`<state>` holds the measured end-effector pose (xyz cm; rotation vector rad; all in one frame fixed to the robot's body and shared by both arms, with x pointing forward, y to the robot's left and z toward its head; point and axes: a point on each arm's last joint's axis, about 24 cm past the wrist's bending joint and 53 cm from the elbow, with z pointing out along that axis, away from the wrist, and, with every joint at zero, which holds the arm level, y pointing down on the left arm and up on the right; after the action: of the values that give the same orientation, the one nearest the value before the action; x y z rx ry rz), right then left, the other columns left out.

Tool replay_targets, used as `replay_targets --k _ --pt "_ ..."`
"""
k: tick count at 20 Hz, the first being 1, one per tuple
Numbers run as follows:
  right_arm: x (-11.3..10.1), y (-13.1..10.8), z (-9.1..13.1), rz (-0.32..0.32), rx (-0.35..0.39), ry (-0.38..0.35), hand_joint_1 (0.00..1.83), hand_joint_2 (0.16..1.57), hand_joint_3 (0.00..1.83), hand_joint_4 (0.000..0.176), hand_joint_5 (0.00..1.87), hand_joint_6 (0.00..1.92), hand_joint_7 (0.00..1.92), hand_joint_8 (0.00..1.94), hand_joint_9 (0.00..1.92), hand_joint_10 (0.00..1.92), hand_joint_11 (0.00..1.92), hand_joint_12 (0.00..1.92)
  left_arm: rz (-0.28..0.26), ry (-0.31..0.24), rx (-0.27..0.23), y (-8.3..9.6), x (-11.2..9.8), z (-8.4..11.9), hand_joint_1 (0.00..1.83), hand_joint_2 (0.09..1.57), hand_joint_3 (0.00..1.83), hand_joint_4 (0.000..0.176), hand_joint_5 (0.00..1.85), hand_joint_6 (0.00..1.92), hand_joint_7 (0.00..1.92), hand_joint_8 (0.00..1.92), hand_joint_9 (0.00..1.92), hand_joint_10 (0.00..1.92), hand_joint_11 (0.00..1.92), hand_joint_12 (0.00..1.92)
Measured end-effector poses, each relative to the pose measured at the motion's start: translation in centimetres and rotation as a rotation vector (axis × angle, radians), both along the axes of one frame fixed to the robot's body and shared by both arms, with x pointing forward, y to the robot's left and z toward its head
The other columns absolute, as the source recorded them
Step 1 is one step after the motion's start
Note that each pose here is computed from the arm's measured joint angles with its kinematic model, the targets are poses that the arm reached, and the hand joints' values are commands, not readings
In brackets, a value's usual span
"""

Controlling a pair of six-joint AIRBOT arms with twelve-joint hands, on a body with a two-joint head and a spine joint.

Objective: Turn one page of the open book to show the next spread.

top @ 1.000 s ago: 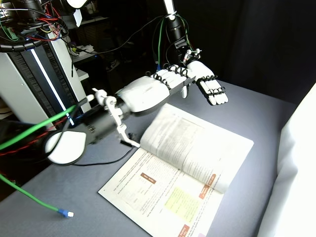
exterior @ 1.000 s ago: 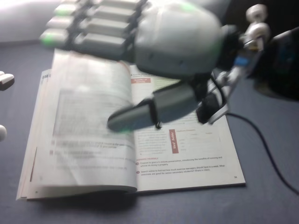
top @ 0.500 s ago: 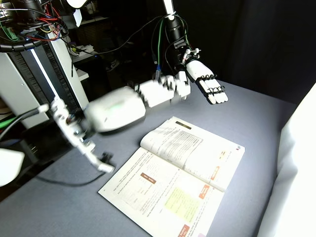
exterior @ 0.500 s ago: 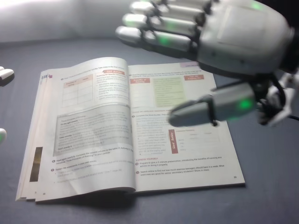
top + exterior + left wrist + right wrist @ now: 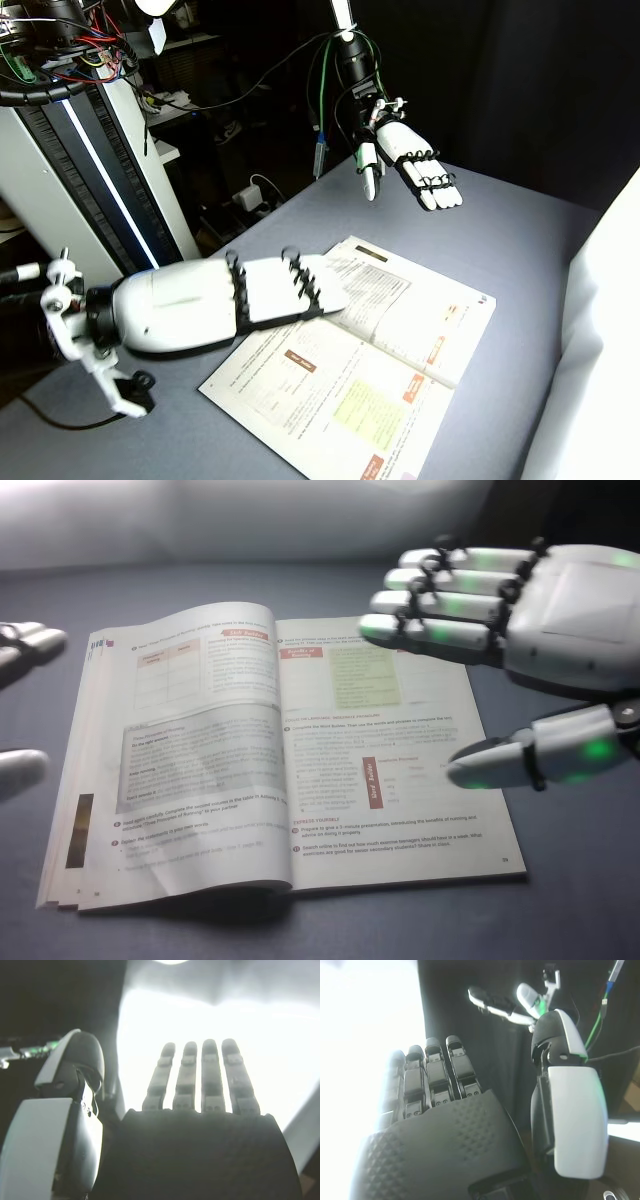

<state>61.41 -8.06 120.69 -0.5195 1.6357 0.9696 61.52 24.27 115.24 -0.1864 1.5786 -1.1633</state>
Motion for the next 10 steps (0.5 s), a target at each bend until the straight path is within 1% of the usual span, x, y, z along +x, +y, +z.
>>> replay_targets --k 2,3,4,5,6,8,9,10 --pt "0.3 -1.6 -1.3 -0.052 -0.013 0.043 0.00 1.07 0.00 0.000 0.00 0.00 0.00 0.00 0.00 0.00 0.00 0.00 -0.032 -0.005 -0.005 -1.2 0.5 0.1 0.17 1.35 0.00 0.000 0.01 0.00 0.00 0.00 0.00 0.00 0.00 0.00" --pt "0.3 -2.7 -2.3 -0.089 -0.043 0.051 0.00 1.07 0.00 0.000 0.00 0.00 0.00 0.00 0.00 0.00 0.00 0.00 -0.048 -0.002 -0.020 -1.9 0.7 0.1 0.17 1.35 0.00 0.000 0.01 0.00 0.00 0.00 0.00 0.00 0.00 0.00" --pt "0.3 -3.3 -2.8 -0.115 -0.053 0.060 0.00 1.13 0.01 0.000 0.00 0.00 0.00 0.00 0.00 0.00 0.00 0.00 -0.059 -0.006 -0.026 -2.4 0.8 0.1 0.11 1.35 0.00 0.000 0.00 0.00 0.00 0.00 0.00 0.00 0.00 0.00" --pt "0.4 -3.9 -3.2 -0.139 -0.057 0.068 0.00 1.13 0.01 0.000 0.00 0.00 0.00 0.00 0.00 0.00 0.00 0.00 -0.071 0.000 -0.030 -2.8 0.7 -0.1 0.11 1.35 0.00 0.000 0.00 0.00 0.00 0.00 0.00 0.00 0.00 0.00" --pt "0.5 -4.5 -3.5 -0.166 -0.042 0.083 0.00 1.14 0.02 0.000 0.00 0.00 0.00 0.00 0.00 0.00 0.00 0.00 -0.084 0.008 -0.032 -3.3 0.5 -0.5 0.00 1.37 0.01 0.000 0.00 0.00 0.00 0.00 0.00 0.00 0.00 0.00" --pt "0.6 -5.4 -4.0 -0.199 -0.033 0.105 0.00 1.17 0.03 0.000 0.00 0.00 0.00 0.00 0.00 0.00 0.00 0.00 -0.088 0.020 -0.037 -3.5 0.5 -1.0 0.00 1.38 0.01 0.002 0.00 0.00 0.00 0.00 0.00 0.00 0.00 0.00" --pt "0.5 -5.7 -4.0 -0.210 -0.027 0.106 0.00 1.16 0.02 0.000 0.00 0.00 0.00 0.00 0.00 0.00 0.00 0.00 -0.078 0.022 -0.044 -3.3 0.7 -0.9 0.00 1.37 0.00 0.005 0.00 0.00 0.00 0.00 0.00 0.00 0.00 0.00" --pt "0.3 -6.2 -3.7 -0.223 -0.013 0.102 0.00 1.16 0.02 0.000 0.00 0.00 0.00 0.00 0.00 0.00 0.00 0.00 -0.060 0.019 -0.057 -3.0 0.9 -0.8 0.00 1.35 0.00 0.000 0.00 0.00 0.00 0.00 0.00 0.00 0.00 0.00"
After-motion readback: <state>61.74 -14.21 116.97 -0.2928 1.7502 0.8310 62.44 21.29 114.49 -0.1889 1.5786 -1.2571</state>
